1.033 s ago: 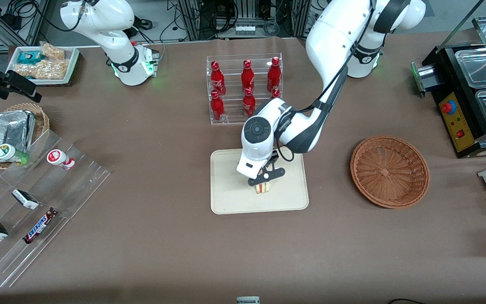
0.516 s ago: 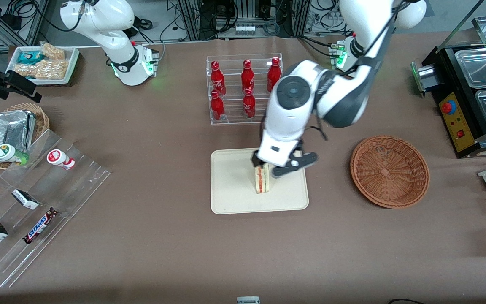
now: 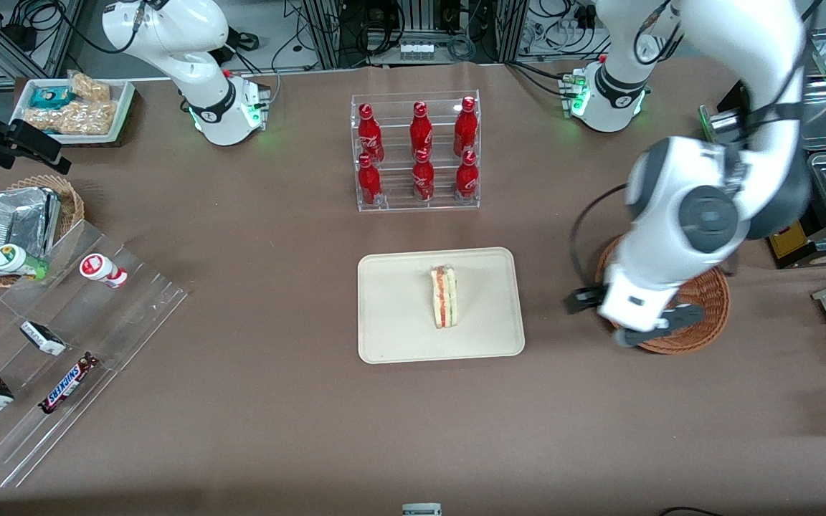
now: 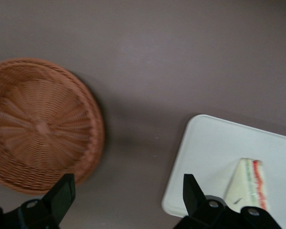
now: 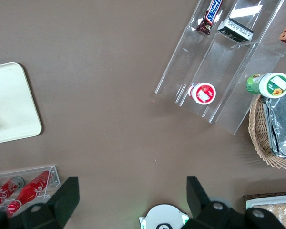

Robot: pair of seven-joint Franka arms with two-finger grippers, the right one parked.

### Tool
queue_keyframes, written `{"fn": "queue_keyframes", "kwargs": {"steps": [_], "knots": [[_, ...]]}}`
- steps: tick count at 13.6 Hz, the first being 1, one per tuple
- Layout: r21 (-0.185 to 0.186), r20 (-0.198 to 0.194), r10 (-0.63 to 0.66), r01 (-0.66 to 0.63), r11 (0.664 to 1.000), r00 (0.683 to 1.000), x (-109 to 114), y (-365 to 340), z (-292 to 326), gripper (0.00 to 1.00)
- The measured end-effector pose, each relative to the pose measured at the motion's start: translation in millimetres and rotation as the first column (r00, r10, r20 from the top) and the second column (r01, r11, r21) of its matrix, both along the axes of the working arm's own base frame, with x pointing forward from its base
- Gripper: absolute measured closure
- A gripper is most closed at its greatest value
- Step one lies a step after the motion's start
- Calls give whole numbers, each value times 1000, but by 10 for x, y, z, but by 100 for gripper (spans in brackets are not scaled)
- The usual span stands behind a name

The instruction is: Place sandwich from basket to tray

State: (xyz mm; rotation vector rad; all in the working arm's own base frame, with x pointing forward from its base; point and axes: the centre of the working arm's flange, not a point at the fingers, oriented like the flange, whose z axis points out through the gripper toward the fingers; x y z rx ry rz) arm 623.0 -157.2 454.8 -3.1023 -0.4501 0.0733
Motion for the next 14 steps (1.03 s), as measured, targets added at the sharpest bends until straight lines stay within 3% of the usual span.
{"fn": "queue_keyframes", "kwargs": {"steps": [3,6,10,14], "knots": [[-14,-31,-93,93,996,995,-282,735,457,0],[-31,-30,-184,183,983,983,-569,1177,933,0],[-32,18,-269,269,963,963,-774,1424,1335,0],[-18,68,-325,327,945,943,-688,1492,1561,0]]}}
